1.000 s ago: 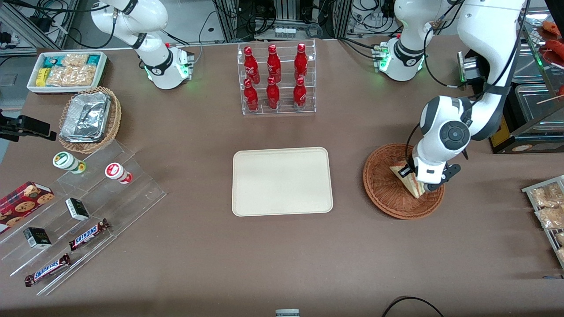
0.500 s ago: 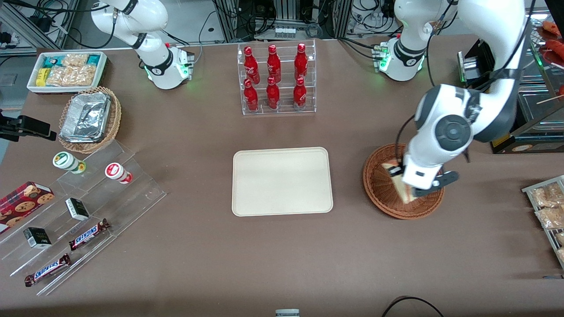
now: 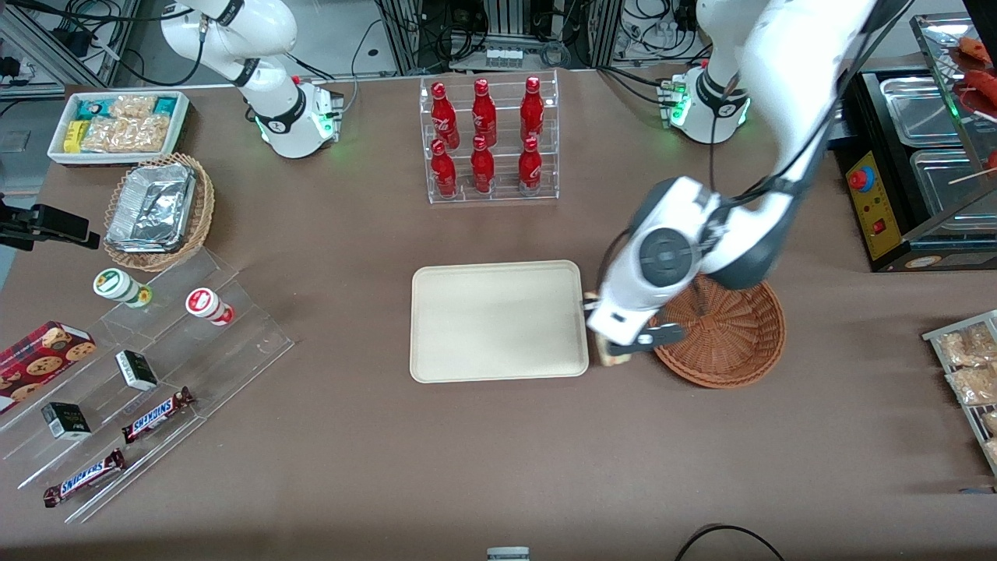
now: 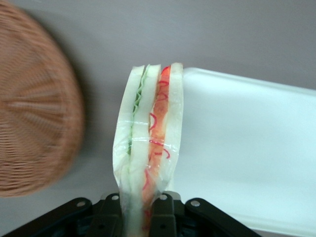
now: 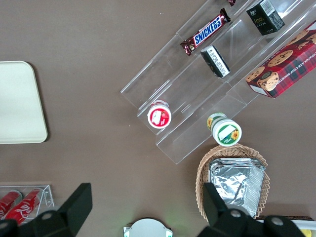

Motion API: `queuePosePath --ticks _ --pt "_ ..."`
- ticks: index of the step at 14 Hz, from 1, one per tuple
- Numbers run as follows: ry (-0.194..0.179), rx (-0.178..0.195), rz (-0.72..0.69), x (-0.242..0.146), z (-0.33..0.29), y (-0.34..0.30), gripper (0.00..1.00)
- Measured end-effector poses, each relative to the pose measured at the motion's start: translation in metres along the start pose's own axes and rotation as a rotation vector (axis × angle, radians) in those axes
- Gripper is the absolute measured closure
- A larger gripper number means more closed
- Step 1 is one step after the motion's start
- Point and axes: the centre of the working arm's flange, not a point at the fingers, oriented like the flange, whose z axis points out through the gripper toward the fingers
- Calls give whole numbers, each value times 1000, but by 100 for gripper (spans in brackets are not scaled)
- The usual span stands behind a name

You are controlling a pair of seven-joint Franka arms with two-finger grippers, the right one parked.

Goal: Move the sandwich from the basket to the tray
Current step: 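Carry the sandwich with the left gripper over the cream tray and lower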

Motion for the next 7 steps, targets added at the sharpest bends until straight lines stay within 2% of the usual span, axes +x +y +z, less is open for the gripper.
queuePosePath --ticks 4,5,7 --pt "-17 -18 9 -28 34 80 82" --pt "-12 -15 -5 -34 41 97 82" --pt "20 12 -36 -47 62 126 82"
